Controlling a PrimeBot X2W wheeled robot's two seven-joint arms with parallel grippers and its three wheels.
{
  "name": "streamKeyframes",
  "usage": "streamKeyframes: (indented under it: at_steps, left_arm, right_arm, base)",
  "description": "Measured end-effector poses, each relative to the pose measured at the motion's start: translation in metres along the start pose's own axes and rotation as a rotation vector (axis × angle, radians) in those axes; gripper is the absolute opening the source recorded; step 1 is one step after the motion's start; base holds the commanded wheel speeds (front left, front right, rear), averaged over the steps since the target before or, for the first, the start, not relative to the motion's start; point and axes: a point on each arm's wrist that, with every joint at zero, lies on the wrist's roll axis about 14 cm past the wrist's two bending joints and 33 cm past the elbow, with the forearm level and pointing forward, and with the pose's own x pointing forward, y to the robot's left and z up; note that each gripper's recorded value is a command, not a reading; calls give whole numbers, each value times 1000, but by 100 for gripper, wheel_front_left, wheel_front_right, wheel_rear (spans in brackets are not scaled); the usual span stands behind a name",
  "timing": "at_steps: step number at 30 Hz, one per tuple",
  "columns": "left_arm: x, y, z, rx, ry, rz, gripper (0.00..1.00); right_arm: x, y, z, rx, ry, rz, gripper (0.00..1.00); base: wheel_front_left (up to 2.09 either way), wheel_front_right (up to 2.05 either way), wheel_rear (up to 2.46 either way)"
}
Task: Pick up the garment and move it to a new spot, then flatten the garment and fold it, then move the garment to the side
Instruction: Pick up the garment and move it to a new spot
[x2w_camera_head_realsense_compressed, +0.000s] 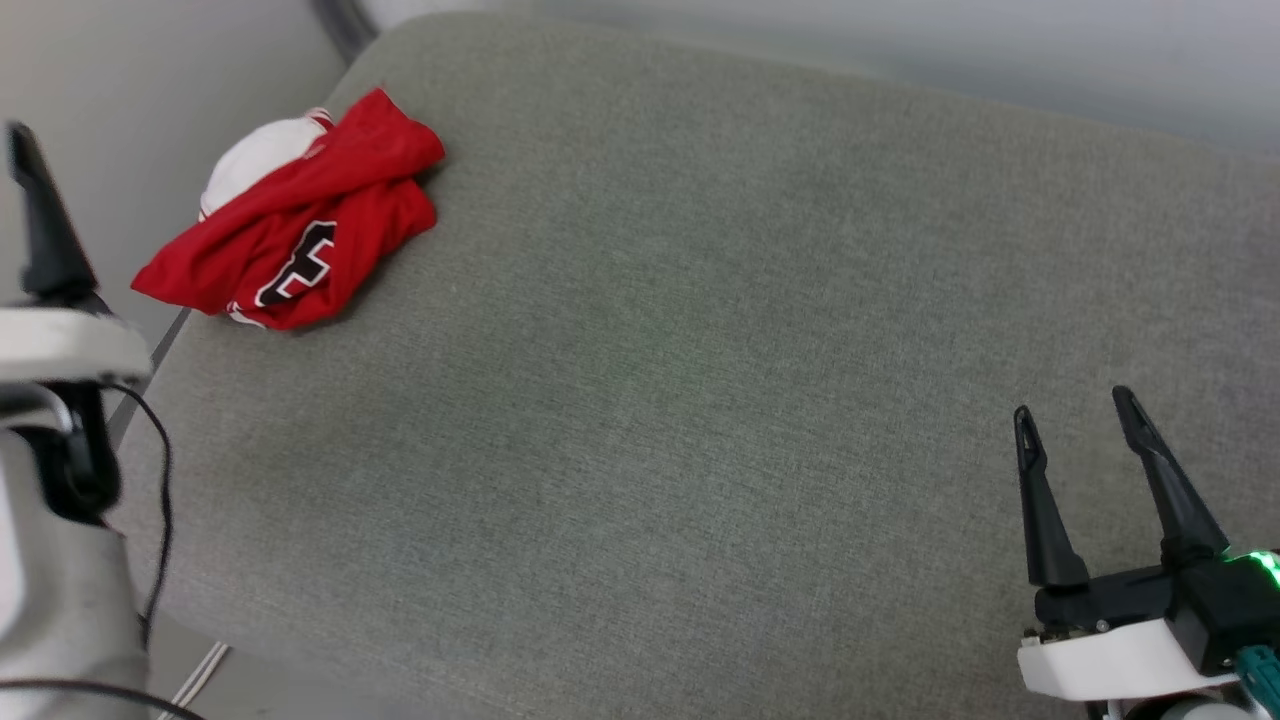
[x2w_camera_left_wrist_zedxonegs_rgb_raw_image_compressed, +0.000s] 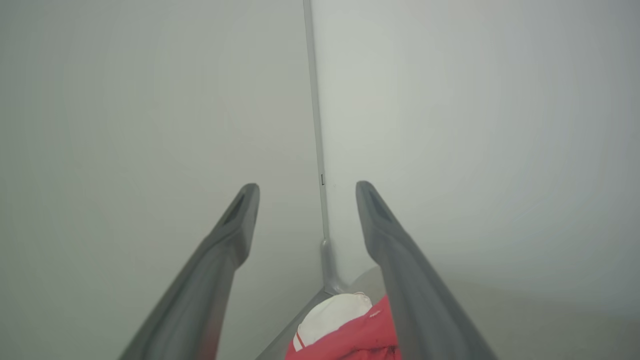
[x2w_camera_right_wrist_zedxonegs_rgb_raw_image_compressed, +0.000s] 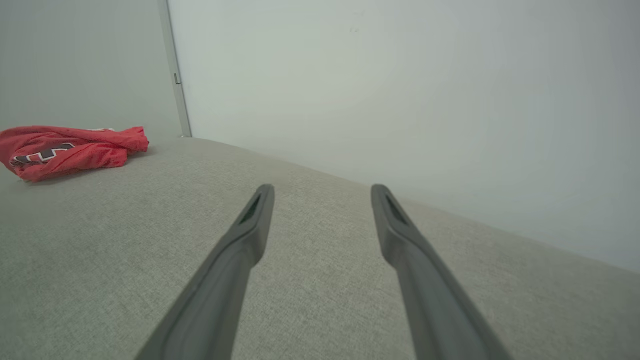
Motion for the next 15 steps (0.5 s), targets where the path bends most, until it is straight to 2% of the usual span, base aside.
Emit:
streamKeyframes:
  at_steps: [8, 12, 15]
  left_arm:
    - [92, -5, 6, 60, -27, -29, 100]
    - [121, -10, -23, 104, 97, -51, 100]
    - [129, -29, -59, 88, 236, -95, 100]
  right_arm:
    - [16, -24, -28, -35, 19, -43, 100]
    - [22, -36, -41, -52, 26, -68, 100]
    - [23, -43, -51, -51, 36, -84, 100]
  base:
    - [0, 0, 0]
    - [0, 0, 0]
    - [0, 0, 0]
